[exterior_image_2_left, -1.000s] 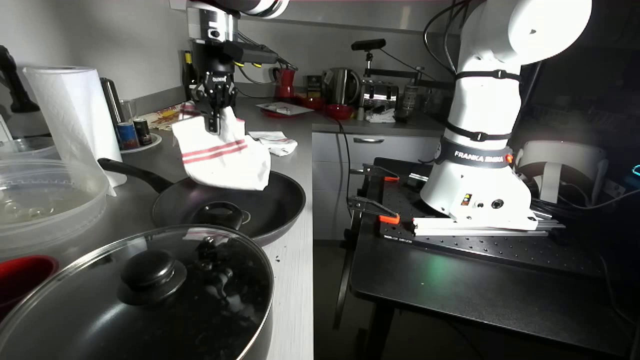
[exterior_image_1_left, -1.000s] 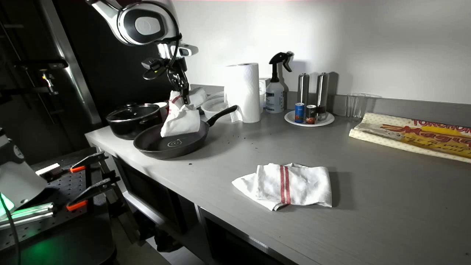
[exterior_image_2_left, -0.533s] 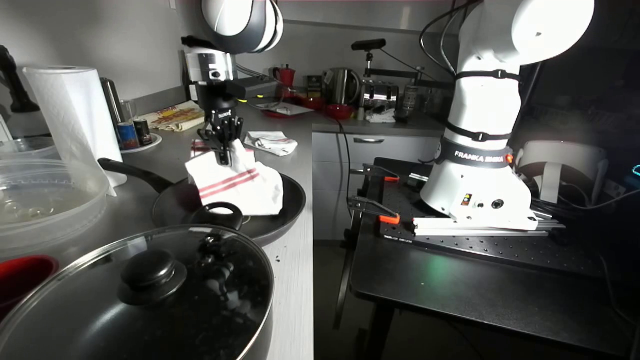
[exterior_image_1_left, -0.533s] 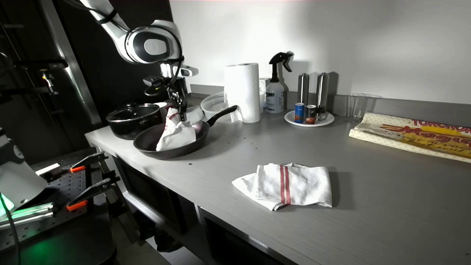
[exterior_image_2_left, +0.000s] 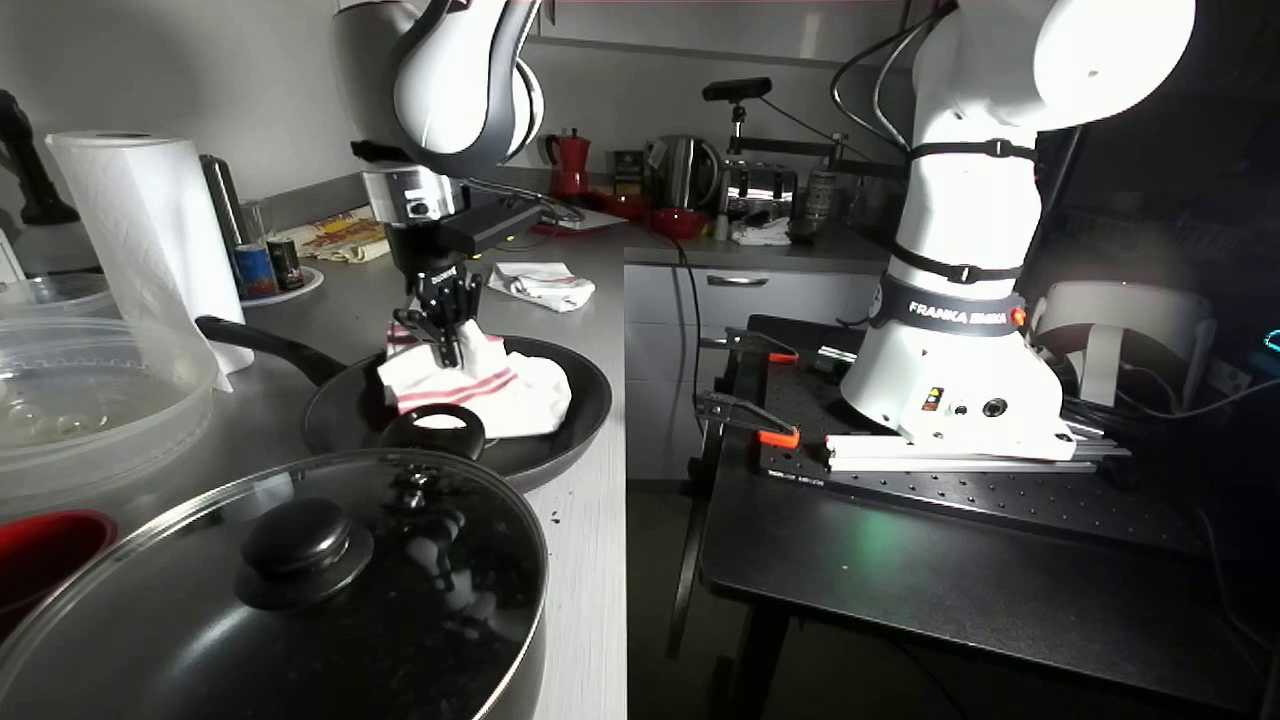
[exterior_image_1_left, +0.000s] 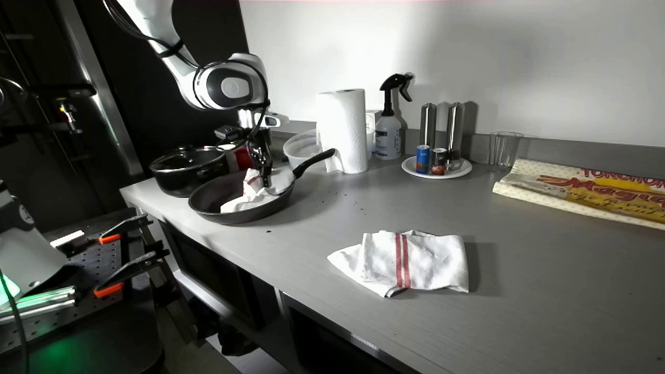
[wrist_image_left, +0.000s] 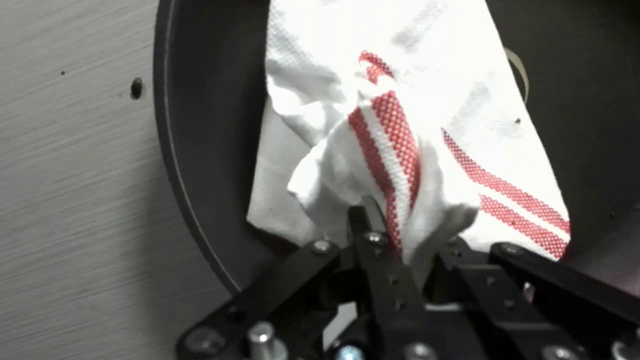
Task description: Use the towel to wipe the pan
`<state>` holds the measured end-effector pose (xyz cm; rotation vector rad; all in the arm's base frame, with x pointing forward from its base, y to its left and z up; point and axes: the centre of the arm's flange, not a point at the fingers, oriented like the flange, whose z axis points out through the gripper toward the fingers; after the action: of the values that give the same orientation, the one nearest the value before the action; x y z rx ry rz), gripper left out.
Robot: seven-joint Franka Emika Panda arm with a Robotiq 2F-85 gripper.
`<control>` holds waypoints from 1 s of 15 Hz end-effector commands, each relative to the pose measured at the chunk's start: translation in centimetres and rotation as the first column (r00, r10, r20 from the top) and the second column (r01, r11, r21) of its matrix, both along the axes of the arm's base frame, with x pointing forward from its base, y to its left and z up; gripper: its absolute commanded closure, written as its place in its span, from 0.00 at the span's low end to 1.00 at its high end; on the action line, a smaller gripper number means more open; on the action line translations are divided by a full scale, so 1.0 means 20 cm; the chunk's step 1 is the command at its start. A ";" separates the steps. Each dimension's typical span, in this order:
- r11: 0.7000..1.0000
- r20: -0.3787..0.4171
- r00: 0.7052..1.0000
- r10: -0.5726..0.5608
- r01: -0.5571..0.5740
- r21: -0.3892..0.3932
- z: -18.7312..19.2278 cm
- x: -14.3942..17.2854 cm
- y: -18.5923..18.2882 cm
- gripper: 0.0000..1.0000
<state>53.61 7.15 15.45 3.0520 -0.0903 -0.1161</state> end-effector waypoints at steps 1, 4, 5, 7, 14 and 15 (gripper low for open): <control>0.999 0.022 1.000 -0.019 0.020 -0.045 -0.09 0.07 0.01 0.97; 0.998 0.001 1.000 -0.027 0.027 -0.057 -0.18 0.09 0.01 0.97; 0.998 -0.007 1.000 -0.025 0.025 -0.059 -0.20 0.09 0.01 0.97; 0.998 -0.015 1.000 -0.021 0.020 -0.062 -0.23 0.10 0.01 0.97; 0.995 -0.046 0.995 0.084 -0.086 -0.042 -0.23 0.00 0.17 0.97; 0.993 -0.049 0.993 0.112 -0.114 -0.044 -0.23 -0.02 0.22 0.97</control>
<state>54.65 8.85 11.48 3.0139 -0.0407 -0.1580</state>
